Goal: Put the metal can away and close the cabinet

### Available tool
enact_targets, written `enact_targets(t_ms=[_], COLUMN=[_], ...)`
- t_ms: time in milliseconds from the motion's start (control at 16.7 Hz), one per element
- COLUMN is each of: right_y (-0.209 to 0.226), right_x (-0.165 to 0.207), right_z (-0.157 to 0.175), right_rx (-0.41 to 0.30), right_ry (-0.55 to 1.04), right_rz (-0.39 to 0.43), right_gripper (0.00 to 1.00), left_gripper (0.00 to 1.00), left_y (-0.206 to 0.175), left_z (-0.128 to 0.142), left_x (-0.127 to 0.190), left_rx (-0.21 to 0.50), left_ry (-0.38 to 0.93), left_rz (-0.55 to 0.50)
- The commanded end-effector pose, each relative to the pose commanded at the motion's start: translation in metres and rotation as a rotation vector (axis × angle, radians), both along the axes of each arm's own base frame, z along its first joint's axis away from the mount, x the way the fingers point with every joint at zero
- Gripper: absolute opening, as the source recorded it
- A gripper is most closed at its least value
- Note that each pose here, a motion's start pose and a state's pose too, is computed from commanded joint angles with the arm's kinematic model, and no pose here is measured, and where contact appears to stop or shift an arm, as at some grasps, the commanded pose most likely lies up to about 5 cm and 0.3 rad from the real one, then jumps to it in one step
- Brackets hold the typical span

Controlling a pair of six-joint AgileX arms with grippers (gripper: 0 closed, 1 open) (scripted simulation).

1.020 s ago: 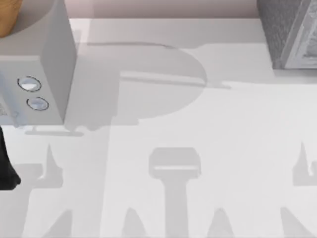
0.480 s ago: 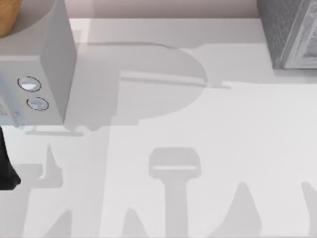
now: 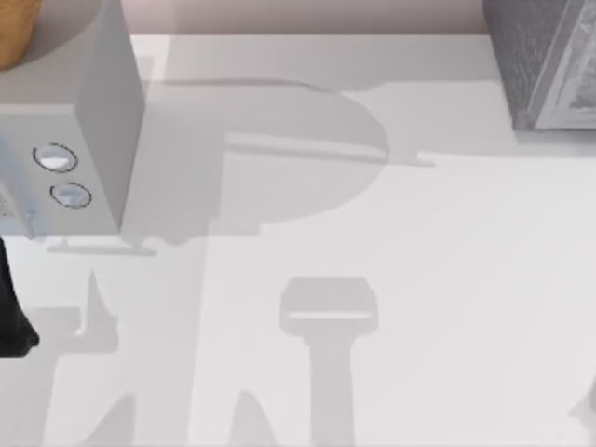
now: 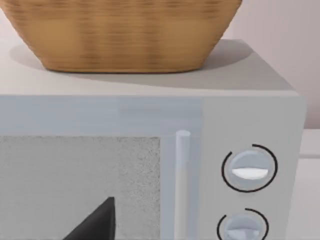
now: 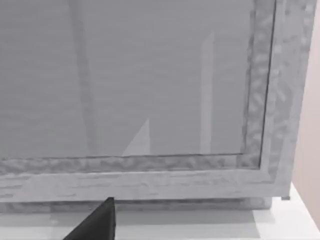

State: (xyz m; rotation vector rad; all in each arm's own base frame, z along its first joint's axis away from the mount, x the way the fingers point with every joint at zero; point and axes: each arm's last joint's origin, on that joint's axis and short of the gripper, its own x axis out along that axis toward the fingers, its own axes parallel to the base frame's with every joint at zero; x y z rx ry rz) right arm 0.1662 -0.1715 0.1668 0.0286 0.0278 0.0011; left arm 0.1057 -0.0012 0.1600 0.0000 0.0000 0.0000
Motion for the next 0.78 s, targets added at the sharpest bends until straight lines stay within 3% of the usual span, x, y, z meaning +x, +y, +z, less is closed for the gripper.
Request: enact_targets(t_ms=[240, 780], right_y=[-0.028, -0.040], right_x=[-0.011, -0.007], right_z=[-0.007, 0.003], right_rx=[-0.026, -0.028], right_ry=[-0.021, -0.022], right_rz=[0.002, 0.005], right_gripper=[1.00, 1.00], left_gripper=[1.00, 1.00], left_y=[0.000, 0.000], left_z=[0.000, 0.000], left_x=[0.000, 0.000], left_rx=[0.000, 0.000], left_ry=[0.000, 0.000], left_rz=[0.000, 0.000])
